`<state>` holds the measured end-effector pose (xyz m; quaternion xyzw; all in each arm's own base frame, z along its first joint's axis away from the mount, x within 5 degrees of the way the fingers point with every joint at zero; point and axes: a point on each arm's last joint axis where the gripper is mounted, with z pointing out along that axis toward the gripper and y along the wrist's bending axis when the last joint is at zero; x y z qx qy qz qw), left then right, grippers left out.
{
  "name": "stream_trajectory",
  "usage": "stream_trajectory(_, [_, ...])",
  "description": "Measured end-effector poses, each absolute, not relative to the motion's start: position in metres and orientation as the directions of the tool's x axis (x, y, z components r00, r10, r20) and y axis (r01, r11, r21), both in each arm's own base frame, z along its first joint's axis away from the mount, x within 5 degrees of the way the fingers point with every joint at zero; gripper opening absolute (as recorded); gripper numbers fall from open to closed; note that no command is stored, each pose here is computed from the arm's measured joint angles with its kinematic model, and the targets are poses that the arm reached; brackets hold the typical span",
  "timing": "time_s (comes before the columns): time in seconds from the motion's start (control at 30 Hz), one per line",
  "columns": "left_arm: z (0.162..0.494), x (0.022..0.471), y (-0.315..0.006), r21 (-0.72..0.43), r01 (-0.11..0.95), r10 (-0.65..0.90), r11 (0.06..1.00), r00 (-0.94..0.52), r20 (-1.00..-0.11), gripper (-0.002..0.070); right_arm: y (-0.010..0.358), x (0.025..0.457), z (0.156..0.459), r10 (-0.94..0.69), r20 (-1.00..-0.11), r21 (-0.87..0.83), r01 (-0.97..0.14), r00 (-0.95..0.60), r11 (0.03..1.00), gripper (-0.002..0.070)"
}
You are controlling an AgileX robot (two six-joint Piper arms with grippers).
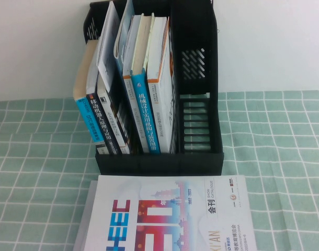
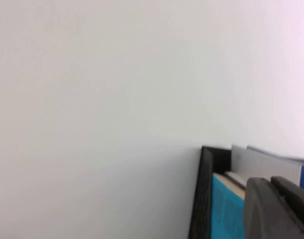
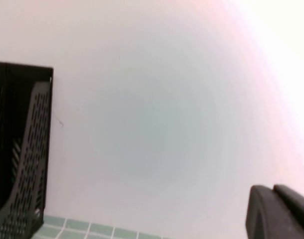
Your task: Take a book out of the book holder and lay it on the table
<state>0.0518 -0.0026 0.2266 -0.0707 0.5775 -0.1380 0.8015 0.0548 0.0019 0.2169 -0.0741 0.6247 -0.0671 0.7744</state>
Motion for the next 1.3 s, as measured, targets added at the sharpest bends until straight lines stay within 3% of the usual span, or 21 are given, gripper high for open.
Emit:
stream_trajectory(0.13, [0.232, 0.051, -0.002, -0.329, 0.153, -0.36, 0.932, 0.279, -0.89, -0.0003, 0.002, 0.053, 0.224, -0.194, -0.938, -0.195, 0.024, 0.286, 0.98, -0.0002])
stream_trajectory(0.3, [0.267, 0.043, -0.002, -0.337, 0.155, -0.369, 0.928, 0.276, -0.888, -0.0003, 0.002, 0.05, 0.233, -0.177, -0.905, -0.174, 0.045, 0.387, 0.984, -0.0002])
stream_trajectory(0.43, [0.301, 0.041, -0.002, -0.253, 0.138, -0.284, 0.958, 0.303, -0.91, -0.0003, 0.001, 0.049, 0.241, -0.162, -0.918, -0.157, 0.041, 0.363, 0.987, -0.0002])
stream_trajectory(0.57, [0.321, 0.05, -0.005, -0.099, 0.119, -0.135, 0.988, 0.348, -0.928, -0.0003, 0.001, 0.041, 0.27, -0.183, -0.941, -0.183, 0.028, 0.283, 0.983, -0.0002])
stream_trajectory(0.7, [0.334, 0.065, -0.012, -0.138, 0.212, -0.213, 0.967, 0.39, -0.896, -0.0003, 0.0, 0.029, 0.298, -0.241, -0.94, -0.239, 0.04, 0.242, 0.97, -0.0002])
stream_trajectory(0.9, [0.374, 0.103, -0.026, -0.13, 0.339, -0.234, 0.932, 0.285, -0.93, -0.0003, -0.001, 0.036, 0.327, -0.376, -0.903, -0.369, 0.075, 0.207, 0.927, -0.0002])
stream_trajectory(1.17, [0.429, 0.163, -0.047, -0.145, 0.516, -0.286, 0.845, 0.205, -0.936, -0.0003, 0.006, 0.063, 0.358, -0.482, -0.762, -0.46, 0.162, 0.433, 0.873, -0.0002])
stream_trajectory(1.3, [0.443, 0.184, -0.067, -0.137, 0.604, -0.299, 0.785, 0.176, -0.938, -0.0003, 0.013, 0.081, 0.359, -0.452, -0.758, -0.466, 0.096, 0.47, 0.88, -0.0002])
